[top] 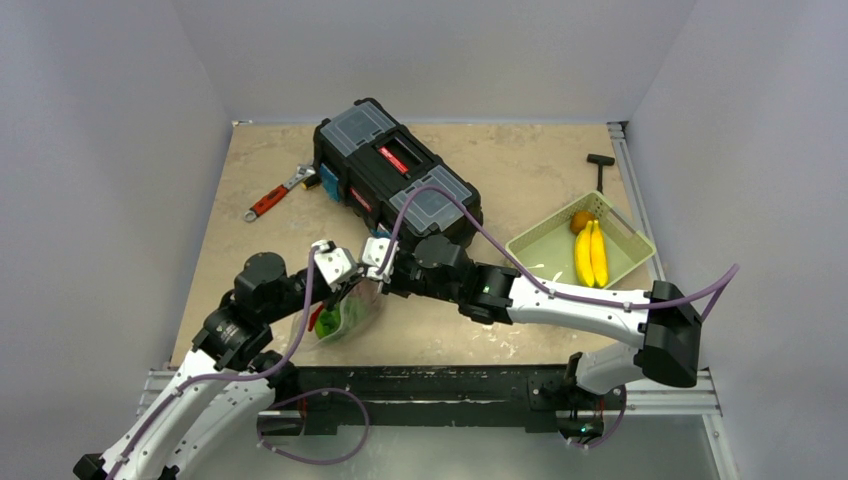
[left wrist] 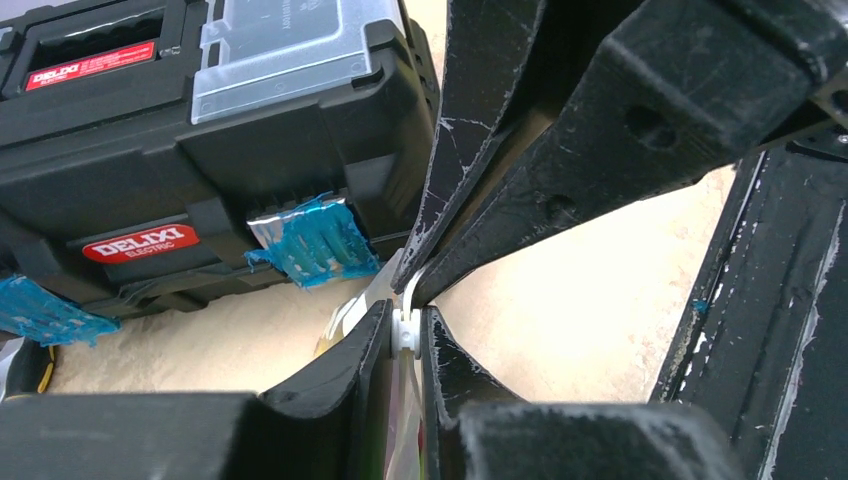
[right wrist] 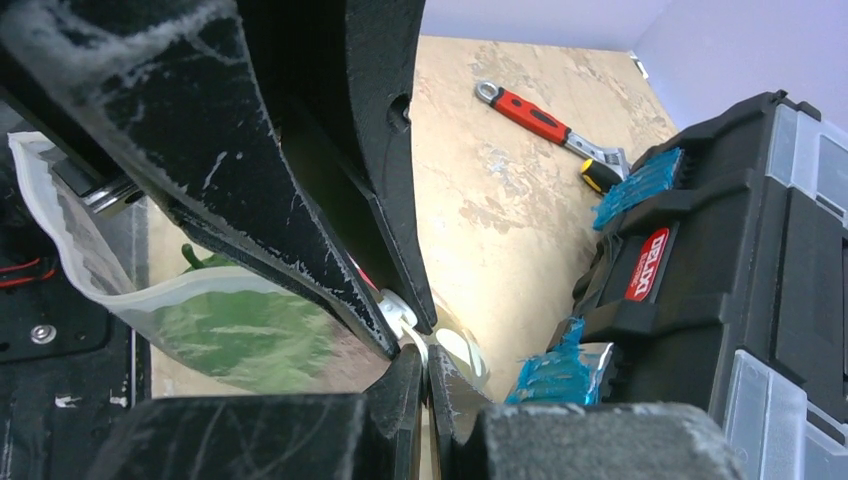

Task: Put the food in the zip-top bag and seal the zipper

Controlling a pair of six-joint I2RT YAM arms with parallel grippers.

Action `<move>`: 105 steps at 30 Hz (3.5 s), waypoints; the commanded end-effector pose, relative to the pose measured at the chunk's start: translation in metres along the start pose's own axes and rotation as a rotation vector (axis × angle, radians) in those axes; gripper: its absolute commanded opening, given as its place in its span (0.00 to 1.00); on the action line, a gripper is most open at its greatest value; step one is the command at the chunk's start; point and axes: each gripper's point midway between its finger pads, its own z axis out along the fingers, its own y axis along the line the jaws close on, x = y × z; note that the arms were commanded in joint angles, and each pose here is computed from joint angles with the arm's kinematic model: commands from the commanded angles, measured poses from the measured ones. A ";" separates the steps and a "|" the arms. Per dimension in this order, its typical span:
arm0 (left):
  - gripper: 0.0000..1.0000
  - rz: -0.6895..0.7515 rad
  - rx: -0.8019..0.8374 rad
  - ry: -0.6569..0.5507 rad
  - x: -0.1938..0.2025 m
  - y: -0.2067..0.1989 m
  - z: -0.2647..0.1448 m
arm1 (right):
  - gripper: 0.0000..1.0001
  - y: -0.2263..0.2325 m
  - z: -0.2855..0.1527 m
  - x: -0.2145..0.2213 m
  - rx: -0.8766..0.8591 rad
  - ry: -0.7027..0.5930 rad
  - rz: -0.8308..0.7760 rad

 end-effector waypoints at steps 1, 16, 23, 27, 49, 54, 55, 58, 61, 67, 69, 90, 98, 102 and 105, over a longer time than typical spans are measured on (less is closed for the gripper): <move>0.09 0.067 0.000 -0.091 -0.031 0.003 -0.004 | 0.00 -0.003 -0.012 -0.033 0.006 -0.114 0.030; 0.00 0.039 0.042 -0.058 -0.022 -0.004 -0.001 | 0.00 -0.069 -0.072 0.020 0.571 -0.098 0.523; 0.00 0.026 0.035 -0.018 -0.014 -0.003 -0.001 | 0.00 -0.075 -0.097 0.047 0.660 -0.030 0.546; 0.00 0.030 0.041 -0.035 -0.015 -0.005 -0.001 | 0.00 -0.035 -0.090 0.040 0.350 -0.007 0.419; 0.00 0.027 0.073 -0.083 -0.024 -0.012 -0.003 | 0.29 0.003 -0.012 -0.011 -0.095 0.074 -0.036; 0.00 0.031 0.075 -0.090 -0.024 -0.013 -0.005 | 0.27 -0.003 -0.006 -0.003 -0.063 0.088 -0.056; 0.00 0.031 0.075 -0.088 -0.023 -0.013 -0.005 | 0.25 -0.004 -0.004 -0.002 -0.058 0.090 -0.058; 0.00 0.026 0.075 -0.087 -0.023 -0.014 -0.005 | 0.02 -0.011 0.001 -0.005 -0.020 0.081 -0.046; 0.00 0.017 0.071 -0.085 -0.022 -0.013 -0.005 | 0.00 -0.021 0.003 -0.010 0.044 0.060 -0.011; 0.00 -0.023 0.036 -0.059 -0.020 -0.007 -0.003 | 0.00 -0.048 -0.010 -0.006 0.283 0.024 0.256; 0.00 -0.030 0.032 -0.050 -0.019 -0.006 -0.003 | 0.00 -0.053 -0.019 0.007 0.365 0.047 0.371; 0.00 -0.068 -0.058 0.009 -0.011 0.009 -0.005 | 0.00 -0.106 -0.132 0.094 0.787 0.128 0.712; 0.00 -0.081 -0.122 0.054 -0.006 0.015 -0.021 | 0.00 -0.110 -0.141 0.105 0.821 0.138 0.702; 0.01 -0.097 -0.155 0.121 0.002 0.016 -0.036 | 0.00 -0.114 -0.144 0.107 0.837 0.138 0.690; 0.01 -0.121 -0.205 0.187 0.009 0.020 -0.051 | 0.00 -0.117 -0.145 0.107 0.844 0.134 0.686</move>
